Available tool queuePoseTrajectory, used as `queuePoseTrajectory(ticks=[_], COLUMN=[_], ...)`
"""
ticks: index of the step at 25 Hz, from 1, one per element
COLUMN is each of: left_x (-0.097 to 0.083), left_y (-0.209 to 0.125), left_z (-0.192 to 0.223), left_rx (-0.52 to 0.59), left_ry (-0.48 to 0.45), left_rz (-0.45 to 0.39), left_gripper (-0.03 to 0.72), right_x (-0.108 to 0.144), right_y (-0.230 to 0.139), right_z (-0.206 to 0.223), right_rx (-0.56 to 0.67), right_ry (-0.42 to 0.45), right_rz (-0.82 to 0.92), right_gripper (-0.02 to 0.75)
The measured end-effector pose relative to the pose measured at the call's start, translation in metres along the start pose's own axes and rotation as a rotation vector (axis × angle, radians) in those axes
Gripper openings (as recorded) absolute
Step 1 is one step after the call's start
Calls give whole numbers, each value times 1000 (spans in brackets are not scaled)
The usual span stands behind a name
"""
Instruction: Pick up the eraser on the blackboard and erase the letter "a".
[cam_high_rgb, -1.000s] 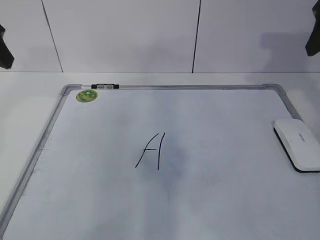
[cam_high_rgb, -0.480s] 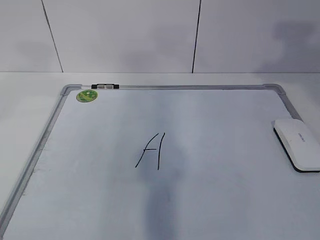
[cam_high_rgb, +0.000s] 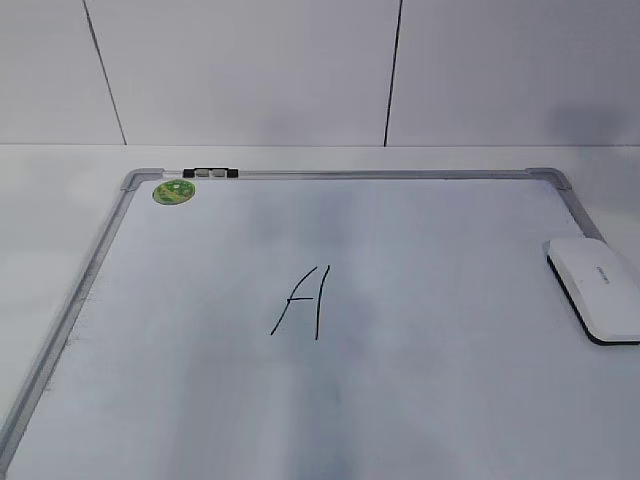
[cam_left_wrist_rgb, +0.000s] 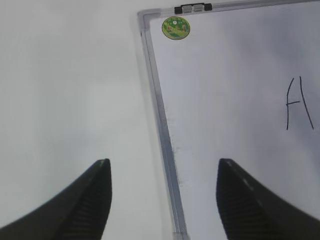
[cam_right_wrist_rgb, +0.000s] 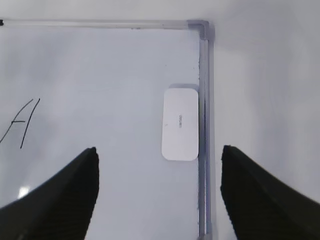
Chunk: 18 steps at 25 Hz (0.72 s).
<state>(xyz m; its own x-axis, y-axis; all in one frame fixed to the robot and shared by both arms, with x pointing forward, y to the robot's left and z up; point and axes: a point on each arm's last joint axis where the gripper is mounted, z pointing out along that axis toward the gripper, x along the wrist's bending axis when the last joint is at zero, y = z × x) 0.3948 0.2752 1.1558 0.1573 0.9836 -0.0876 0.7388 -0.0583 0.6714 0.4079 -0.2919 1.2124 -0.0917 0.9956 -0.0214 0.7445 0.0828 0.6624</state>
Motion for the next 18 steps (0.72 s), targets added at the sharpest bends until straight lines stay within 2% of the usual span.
queuePoseTrajectory(ticks=[6,13,18], left_x=[0,1,0], left_y=[-43,-95,-113], left_z=[-9,-12,-23], left_rx=[-25,-65,-118], left_ry=[0,-4,-8], left_rz=[-15,-29,-29], left_gripper=[494,494,494], right_x=[3,6,8], right_y=[-48,-95,-123], right_z=[9,10,11], right_rx=[71,16,-17], right_ry=[5,0,-3], right_rz=[2,-8,-11], right_gripper=[578,578,578])
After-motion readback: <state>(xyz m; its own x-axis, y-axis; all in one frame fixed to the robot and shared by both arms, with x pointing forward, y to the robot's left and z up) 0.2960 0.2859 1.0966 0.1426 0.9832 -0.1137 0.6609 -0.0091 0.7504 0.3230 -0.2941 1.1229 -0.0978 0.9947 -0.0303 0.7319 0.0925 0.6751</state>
